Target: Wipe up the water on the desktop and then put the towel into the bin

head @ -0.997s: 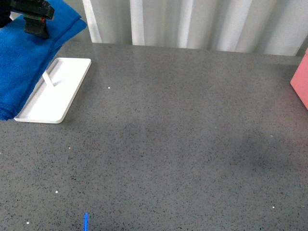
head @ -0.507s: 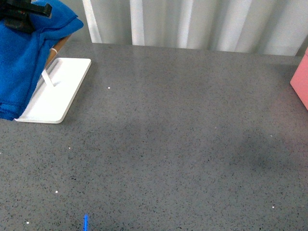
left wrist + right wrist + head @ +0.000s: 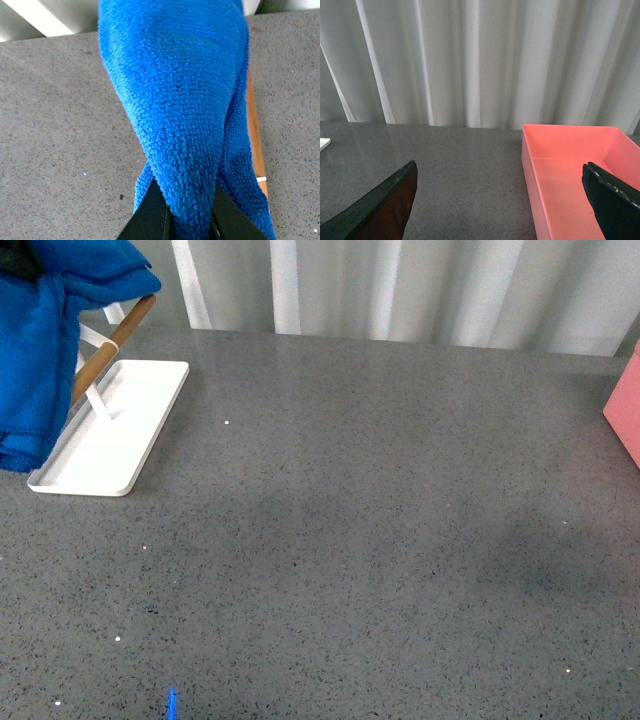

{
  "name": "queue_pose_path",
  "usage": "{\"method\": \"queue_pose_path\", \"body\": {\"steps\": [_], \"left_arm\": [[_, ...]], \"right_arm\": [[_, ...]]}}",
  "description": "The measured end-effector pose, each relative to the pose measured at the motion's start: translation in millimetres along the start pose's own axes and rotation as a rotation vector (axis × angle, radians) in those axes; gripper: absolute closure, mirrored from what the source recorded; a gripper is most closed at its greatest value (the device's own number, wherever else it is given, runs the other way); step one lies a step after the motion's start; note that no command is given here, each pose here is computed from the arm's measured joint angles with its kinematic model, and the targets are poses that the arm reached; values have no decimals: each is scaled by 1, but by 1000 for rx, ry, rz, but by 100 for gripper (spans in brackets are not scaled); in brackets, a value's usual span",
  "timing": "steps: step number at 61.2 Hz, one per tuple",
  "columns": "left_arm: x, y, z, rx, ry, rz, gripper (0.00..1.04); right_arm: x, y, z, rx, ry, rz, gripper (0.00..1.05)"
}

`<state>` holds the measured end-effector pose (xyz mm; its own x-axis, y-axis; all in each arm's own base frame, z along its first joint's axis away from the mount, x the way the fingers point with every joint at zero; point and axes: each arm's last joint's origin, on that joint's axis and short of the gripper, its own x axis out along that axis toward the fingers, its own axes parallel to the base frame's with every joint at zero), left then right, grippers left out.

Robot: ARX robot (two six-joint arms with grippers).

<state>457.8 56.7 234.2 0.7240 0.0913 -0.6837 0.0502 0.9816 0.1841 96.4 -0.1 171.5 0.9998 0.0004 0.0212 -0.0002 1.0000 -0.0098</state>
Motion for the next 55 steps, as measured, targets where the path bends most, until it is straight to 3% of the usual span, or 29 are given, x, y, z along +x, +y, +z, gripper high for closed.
{"method": "queue_pose_path", "body": {"steps": [13,25,38,55], "left_arm": [[-26,6,21,-10,-71,-13,99],[-61,-12,44,-13,-166,-88,99],[-114,-58,60,-25,-306,-285,99],[-143,-133,47,-130,-367,-578,99]], "right_arm": [[0,0,0,0,0,0,7],[0,0,0,0,0,0,7],[0,0,0,0,0,0,7],[0,0,0,0,0,0,7]]}}
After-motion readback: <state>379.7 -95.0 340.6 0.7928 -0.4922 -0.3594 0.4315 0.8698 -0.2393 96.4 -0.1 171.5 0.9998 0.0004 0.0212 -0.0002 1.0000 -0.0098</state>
